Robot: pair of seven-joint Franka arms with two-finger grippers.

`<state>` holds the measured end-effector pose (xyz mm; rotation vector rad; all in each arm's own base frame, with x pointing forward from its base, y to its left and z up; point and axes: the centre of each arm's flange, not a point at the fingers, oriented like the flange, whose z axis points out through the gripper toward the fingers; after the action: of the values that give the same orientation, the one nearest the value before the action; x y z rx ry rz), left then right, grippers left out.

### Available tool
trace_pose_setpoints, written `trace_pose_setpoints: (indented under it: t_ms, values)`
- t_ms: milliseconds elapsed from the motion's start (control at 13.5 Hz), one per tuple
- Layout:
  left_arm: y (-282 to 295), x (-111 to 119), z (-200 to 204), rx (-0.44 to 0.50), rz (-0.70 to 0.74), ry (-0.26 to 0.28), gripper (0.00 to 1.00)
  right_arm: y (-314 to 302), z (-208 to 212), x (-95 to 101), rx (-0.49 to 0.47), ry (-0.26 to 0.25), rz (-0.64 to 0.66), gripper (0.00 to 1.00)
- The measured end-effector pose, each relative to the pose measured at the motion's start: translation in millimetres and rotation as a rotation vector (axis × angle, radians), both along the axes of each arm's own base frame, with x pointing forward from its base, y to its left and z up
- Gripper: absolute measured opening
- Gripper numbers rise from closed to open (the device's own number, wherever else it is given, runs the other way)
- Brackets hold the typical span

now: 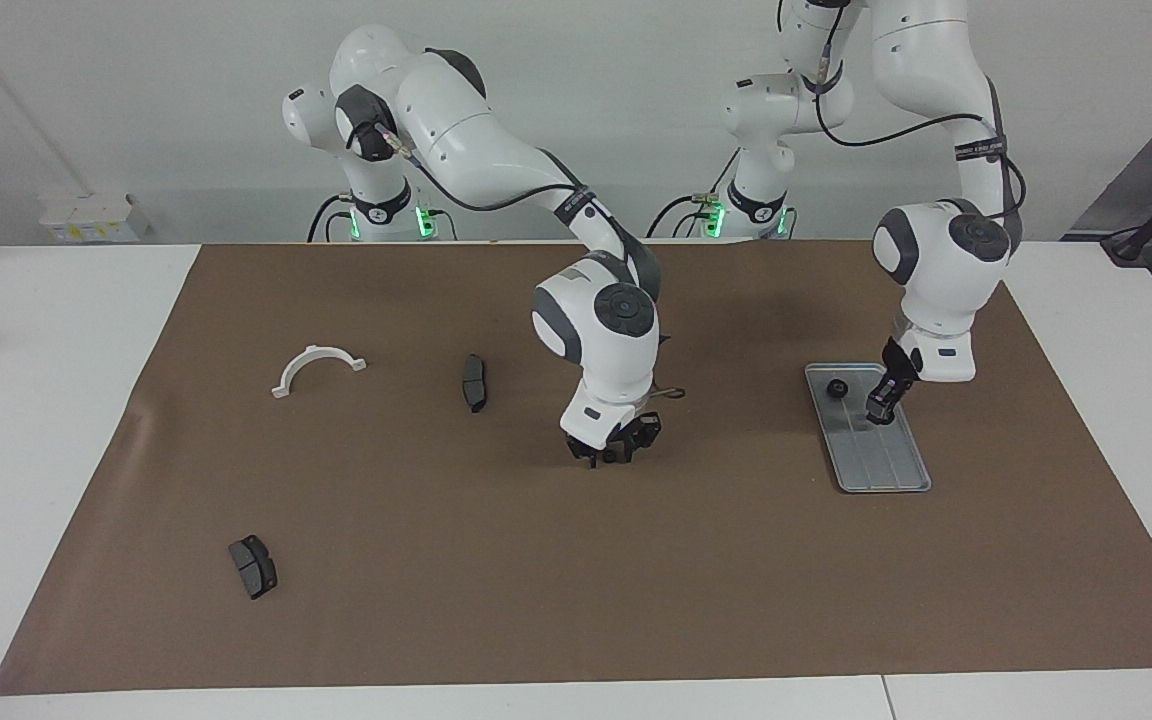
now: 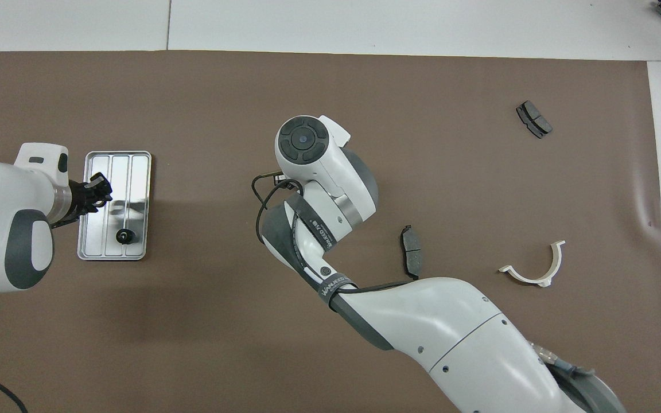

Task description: Place bearing gear from tray to pile

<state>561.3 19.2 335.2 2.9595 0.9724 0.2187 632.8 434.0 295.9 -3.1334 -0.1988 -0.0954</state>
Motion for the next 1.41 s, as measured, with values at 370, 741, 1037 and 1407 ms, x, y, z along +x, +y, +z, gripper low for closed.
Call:
trace_pose_setpoints:
  t_ms: [370, 741, 1037, 1407]
  values:
    - [0, 2, 2, 0.001, -0.003, -0.005, 0.34, 0, 0, 0.0, 0.000, 0.000, 0.000, 0.27]
    - [-2, 27, 35, 0.029, -0.035, -0.015, 0.34, 0, 0, 0.2, 0.001, 0.000, -0.001, 0.24]
    - [-34, 51, 78, 0.027, -0.086, -0.033, 0.34, -26, 4, 15.9, -0.008, 0.005, -0.036, 0.24]
    - [-162, 67, 94, -0.066, -0.123, -0.092, 0.34, -136, 36, 66.6, -0.007, 0.037, -0.006, 0.24]
